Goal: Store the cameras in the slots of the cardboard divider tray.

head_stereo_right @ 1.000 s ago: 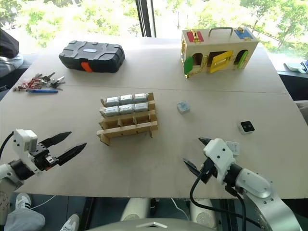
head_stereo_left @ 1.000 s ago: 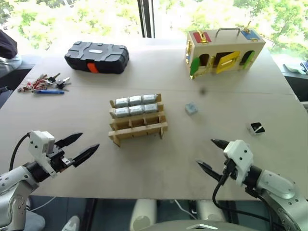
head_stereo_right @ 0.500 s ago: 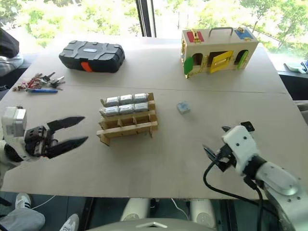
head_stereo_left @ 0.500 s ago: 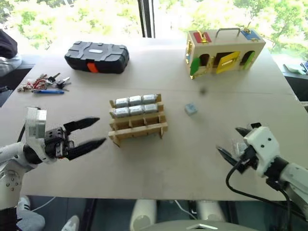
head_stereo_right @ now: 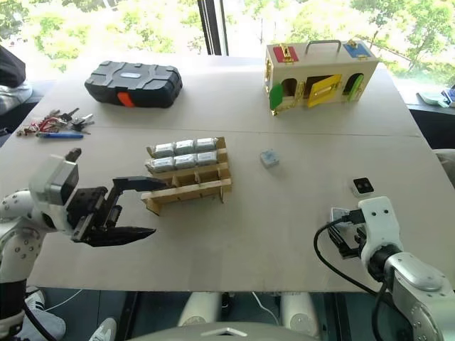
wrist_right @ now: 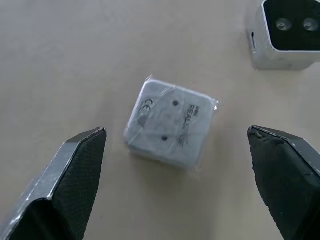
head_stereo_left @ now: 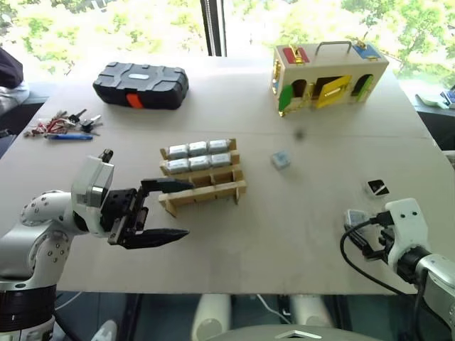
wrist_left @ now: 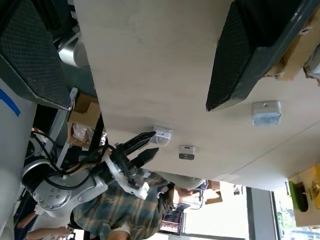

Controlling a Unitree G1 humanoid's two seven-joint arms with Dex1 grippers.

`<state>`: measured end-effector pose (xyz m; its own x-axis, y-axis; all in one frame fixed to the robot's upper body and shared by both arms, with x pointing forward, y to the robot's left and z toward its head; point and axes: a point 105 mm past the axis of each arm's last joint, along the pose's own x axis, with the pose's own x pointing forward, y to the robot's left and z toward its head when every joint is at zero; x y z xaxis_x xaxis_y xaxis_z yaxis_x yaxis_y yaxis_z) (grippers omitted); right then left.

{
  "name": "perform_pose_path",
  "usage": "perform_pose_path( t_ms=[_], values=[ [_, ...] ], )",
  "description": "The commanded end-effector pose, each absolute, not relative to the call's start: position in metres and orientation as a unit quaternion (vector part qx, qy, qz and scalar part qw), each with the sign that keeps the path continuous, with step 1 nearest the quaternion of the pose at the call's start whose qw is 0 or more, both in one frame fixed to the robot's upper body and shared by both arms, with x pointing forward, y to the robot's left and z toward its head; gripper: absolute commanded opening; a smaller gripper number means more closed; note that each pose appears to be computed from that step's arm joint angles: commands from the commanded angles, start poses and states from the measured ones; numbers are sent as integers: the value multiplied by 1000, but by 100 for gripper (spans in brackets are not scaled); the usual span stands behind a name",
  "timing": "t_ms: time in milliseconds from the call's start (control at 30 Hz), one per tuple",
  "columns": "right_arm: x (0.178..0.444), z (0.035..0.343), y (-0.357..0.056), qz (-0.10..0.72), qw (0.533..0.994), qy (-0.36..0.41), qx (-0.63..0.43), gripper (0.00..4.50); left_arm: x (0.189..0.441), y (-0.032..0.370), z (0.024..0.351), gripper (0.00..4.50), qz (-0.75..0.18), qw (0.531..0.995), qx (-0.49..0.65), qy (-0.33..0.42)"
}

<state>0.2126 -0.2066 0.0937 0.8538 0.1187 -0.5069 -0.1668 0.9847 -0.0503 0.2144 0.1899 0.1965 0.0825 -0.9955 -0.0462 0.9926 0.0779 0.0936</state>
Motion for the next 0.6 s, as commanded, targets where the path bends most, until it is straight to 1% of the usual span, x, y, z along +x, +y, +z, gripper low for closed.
perform_pose_path(
  t_ms=[33, 233, 267, 300, 367, 400, 467, 500, 567, 600],
  values=[
    [216, 95, -204, 61, 963, 261, -40, 450, 214, 185, 204, 446, -686, 724, 68, -26],
    [225, 89, -210, 38, 959, 281, -22, 450, 217, 180, 204, 446, -684, 726, 70, -30],
    [225, 88, -211, 37, 958, 283, -22, 397, 218, 178, 204, 450, -683, 726, 70, -31],
    [225, 88, -213, 35, 958, 284, -26, 370, 218, 176, 204, 450, -683, 726, 69, -31],
    [224, 87, -216, 32, 956, 290, -29, 275, 218, 174, 204, 450, -684, 726, 66, -28],
    [224, 87, -217, 31, 956, 291, -31, 219, 218, 172, 204, 450, -681, 729, 65, -27],
    [224, 92, -217, 36, 957, 282, -52, 198, 223, 167, 206, 450, -666, 744, 48, -22],
    [225, 99, -215, 50, 959, 267, -83, 198, 227, 163, 208, 450, -651, 758, 37, -19],
    [229, 115, -205, 91, 957, 225, -156, 198, 232, 158, 211, 450, -632, 775, 7, -5],
    [233, 130, -193, 132, 952, 185, -208, 198, 239, 154, 212, 450, -606, 796, -6, 11]
  ],
)
